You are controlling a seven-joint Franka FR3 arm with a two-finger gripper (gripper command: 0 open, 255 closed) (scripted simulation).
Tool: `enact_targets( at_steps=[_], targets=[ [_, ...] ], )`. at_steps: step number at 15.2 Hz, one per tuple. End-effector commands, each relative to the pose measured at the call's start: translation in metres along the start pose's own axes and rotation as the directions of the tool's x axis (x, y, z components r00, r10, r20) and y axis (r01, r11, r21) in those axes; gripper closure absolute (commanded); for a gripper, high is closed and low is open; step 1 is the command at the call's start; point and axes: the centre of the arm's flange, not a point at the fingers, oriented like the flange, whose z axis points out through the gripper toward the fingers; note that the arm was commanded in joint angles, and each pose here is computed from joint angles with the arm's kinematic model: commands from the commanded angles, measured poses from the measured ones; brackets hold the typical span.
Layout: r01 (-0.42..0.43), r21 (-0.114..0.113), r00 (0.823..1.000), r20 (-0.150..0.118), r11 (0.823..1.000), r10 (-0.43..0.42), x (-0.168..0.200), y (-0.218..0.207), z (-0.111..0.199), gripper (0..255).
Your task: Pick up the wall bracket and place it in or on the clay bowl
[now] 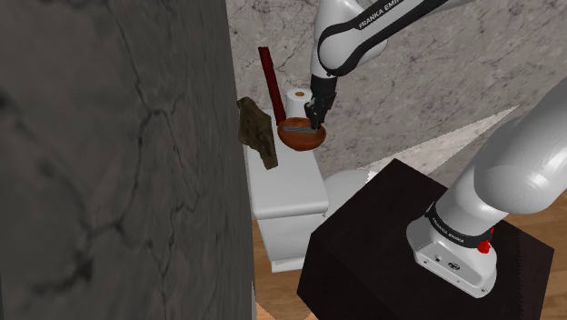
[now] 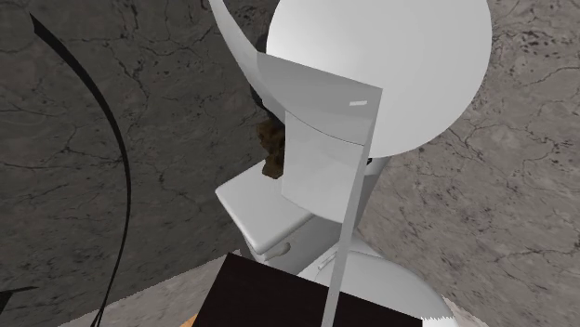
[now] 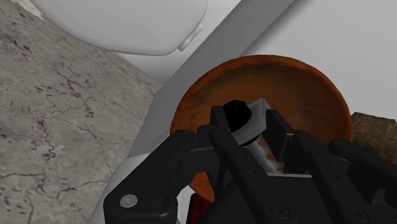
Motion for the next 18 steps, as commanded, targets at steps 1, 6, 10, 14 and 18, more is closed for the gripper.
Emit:
enact_targets(
  at_steps=[1, 6, 10, 14, 18],
  targets=[
    [0.000, 0.000, 1.000, 0.000, 1.000, 0.000, 0.000, 0.000, 0.000, 255],
    [0.000, 0.000, 1.000, 0.000, 1.000, 0.000, 0.000, 0.000, 0.000, 0],
    [0.000, 0.000, 1.000, 0.000, 1.000, 0.000, 0.000, 0.000, -0.013, 0],
    [0.000, 0.000, 1.000, 0.000, 1.000, 0.000, 0.000, 0.000, -0.050, 0],
    [0.000, 0.000, 1.000, 0.000, 1.000, 0.000, 0.000, 0.000, -0.050, 0]
  ],
)
